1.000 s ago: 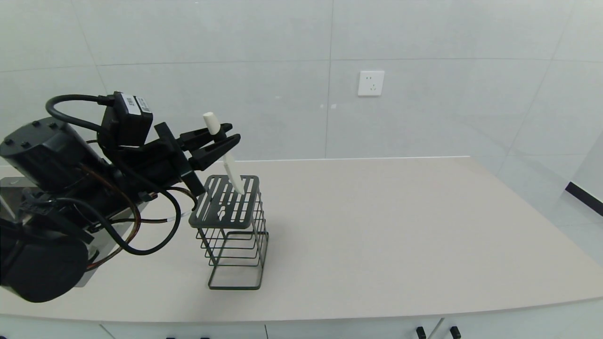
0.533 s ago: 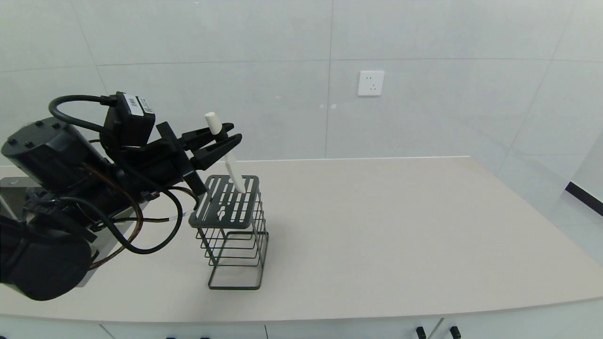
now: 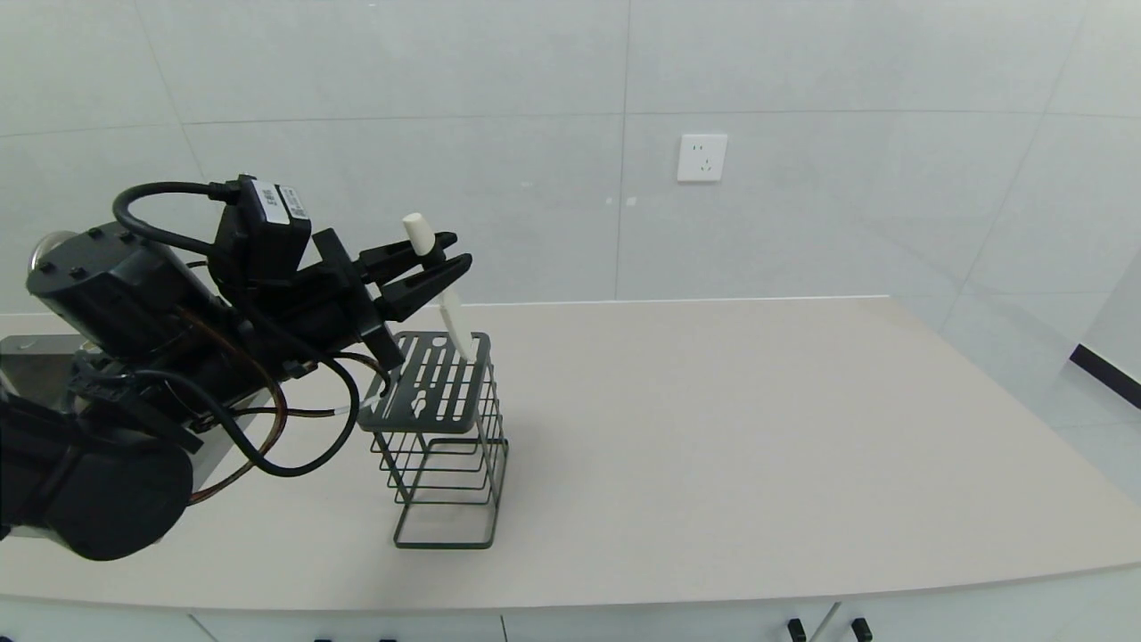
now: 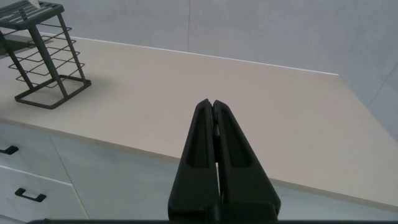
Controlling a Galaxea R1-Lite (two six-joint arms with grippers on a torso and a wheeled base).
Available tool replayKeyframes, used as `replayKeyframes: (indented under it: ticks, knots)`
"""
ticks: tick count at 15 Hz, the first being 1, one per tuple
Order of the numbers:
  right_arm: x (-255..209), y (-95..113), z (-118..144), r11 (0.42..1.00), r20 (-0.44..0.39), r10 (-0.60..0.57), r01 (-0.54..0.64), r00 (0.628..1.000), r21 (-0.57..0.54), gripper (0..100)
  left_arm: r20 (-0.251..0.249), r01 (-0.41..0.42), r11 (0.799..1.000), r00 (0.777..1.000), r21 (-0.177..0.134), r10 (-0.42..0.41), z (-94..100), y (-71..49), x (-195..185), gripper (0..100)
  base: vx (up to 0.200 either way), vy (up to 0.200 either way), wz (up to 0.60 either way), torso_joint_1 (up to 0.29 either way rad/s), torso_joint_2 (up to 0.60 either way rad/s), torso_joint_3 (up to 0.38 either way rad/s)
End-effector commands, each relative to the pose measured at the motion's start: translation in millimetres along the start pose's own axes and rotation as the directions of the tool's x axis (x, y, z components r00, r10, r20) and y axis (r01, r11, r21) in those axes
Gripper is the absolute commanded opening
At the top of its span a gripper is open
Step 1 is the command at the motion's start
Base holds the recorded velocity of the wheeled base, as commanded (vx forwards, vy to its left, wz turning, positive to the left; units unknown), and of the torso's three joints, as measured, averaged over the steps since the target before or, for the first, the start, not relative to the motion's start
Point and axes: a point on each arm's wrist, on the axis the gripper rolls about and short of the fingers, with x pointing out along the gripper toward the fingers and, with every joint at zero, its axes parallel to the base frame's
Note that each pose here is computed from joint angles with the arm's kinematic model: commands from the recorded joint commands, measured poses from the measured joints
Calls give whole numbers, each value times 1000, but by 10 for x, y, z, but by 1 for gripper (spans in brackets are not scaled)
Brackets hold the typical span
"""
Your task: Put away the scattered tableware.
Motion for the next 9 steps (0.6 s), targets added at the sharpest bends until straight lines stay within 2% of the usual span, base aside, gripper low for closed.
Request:
replayKeyframes:
  ticks: [1, 4, 9]
  knots:
    - [1, -1, 1, 1000, -1, 0, 0, 1000, 0, 0, 7, 7, 1000, 1000, 3, -7, 3, 10, 38, 0, 0, 0, 0, 0, 0, 0]
    - [1, -1, 1, 1000, -1, 0, 0, 1000, 0, 0, 7, 19, 1000, 1000, -1, -19, -5, -24, 63, 0, 0, 0, 0, 0, 0, 0]
    - [1, -1, 1, 1000, -1, 0, 0, 1000, -5, 0, 27, 10, 1000, 1000, 18, -10, 75, 0, 50, 0, 0, 0, 0, 0, 0, 0]
